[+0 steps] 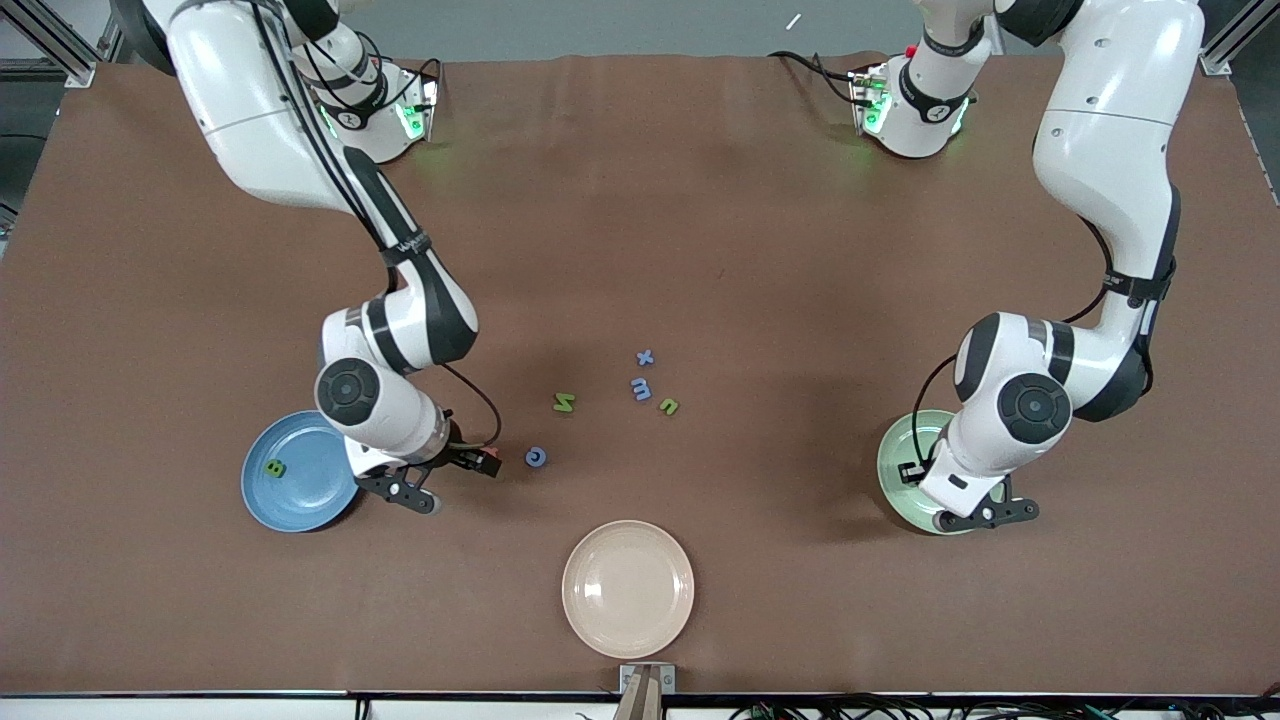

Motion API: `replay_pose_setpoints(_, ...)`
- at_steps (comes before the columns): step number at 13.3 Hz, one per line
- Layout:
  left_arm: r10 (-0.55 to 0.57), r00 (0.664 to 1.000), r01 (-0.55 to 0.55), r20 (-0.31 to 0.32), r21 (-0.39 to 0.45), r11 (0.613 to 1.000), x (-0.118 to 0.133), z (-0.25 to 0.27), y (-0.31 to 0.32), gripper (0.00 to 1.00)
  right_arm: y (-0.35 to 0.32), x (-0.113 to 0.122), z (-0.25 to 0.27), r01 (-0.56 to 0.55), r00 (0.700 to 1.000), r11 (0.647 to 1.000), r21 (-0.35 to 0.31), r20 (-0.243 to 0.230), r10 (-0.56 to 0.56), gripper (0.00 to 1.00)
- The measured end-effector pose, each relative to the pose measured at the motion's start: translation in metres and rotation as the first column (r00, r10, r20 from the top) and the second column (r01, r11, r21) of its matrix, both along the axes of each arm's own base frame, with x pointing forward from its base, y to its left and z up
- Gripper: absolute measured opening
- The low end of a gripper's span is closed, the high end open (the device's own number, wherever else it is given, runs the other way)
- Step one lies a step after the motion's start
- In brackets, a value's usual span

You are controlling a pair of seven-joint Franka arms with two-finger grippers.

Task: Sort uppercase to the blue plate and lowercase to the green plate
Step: 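Open both grippers, dropping B on blue plate and d on green plate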

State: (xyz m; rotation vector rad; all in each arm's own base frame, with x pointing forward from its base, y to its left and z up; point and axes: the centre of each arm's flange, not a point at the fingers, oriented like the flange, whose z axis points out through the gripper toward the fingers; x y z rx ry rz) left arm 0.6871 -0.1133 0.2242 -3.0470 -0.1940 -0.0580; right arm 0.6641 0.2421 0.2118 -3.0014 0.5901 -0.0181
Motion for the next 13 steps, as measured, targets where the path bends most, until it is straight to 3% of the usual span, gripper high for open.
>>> replay_pose_setpoints(4,0.016,0.999,-0.016,-0.033,0.002,1.0,-0.003,-0.023,0.01,0.27,0.006,-0.008,-0.034,0.002,1.0,1.0,0.005,0.022,-0.002,0.93)
replay_pose_setpoints(7,0.03,0.999,-0.03,-0.036,0.002,1.0,-0.002,-0.026,0.02,0.27,0.009,-0.012,-0.038,-0.002,1.0,1.0,0.003,0.015,0.002,0.81)
replay_pose_setpoints(8,0.032,0.999,-0.032,-0.036,0.002,0.999,-0.002,-0.026,0.021,0.33,0.01,-0.012,-0.037,-0.004,1.0,1.0,0.003,0.015,0.004,0.69)
replay_pose_setpoints(11,0.033,0.999,-0.033,-0.031,0.001,0.999,-0.001,-0.024,0.022,0.62,0.014,-0.013,-0.033,-0.009,1.0,1.0,0.004,0.018,0.009,0.38)
replay_pose_setpoints(13,0.032,0.999,-0.032,-0.022,-0.005,0.999,0.001,-0.019,0.018,0.83,0.014,-0.013,-0.031,-0.009,1.0,1.0,0.004,0.018,0.009,0.37)
